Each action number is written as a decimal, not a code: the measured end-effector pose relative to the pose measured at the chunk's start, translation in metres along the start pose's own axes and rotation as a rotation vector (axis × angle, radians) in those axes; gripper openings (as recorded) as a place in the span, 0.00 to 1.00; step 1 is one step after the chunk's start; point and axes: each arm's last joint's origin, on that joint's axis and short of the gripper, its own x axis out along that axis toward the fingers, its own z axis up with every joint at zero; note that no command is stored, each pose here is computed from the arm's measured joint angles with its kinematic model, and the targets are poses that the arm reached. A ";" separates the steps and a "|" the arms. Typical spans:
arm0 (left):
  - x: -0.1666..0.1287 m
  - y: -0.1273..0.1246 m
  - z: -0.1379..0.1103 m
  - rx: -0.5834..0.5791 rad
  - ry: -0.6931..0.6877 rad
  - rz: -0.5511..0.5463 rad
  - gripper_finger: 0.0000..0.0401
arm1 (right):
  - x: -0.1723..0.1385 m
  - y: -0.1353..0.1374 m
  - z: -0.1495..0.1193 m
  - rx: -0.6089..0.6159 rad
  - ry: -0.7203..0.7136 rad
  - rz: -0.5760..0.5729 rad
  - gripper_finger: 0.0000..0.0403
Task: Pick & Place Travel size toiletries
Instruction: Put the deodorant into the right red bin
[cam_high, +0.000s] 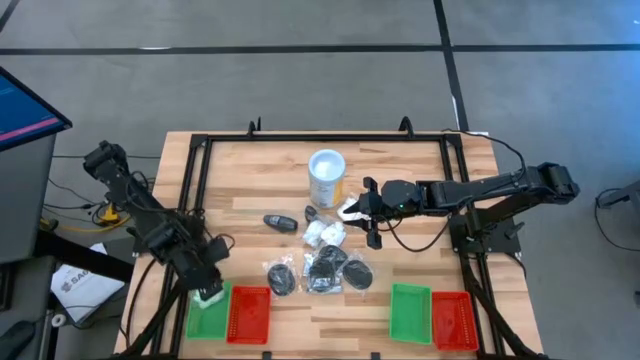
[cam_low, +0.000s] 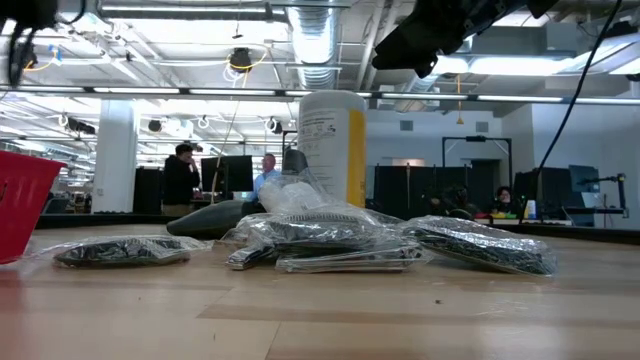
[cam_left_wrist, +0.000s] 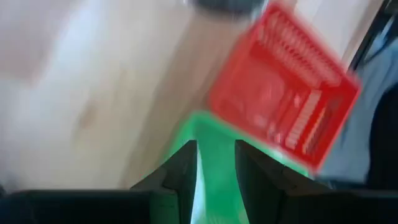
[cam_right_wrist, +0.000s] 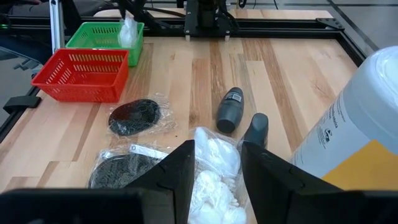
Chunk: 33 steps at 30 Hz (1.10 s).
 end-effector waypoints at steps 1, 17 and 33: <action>-0.001 0.001 0.003 0.013 -0.045 0.005 0.25 | 0.000 0.000 0.000 0.000 0.000 0.000 0.31; 0.014 0.018 0.060 0.326 -0.291 0.287 0.37 | 0.000 0.000 0.000 -0.002 0.000 0.001 0.31; 0.054 0.039 0.125 0.412 -0.290 0.470 0.57 | 0.000 0.000 -0.001 0.000 0.008 0.000 0.30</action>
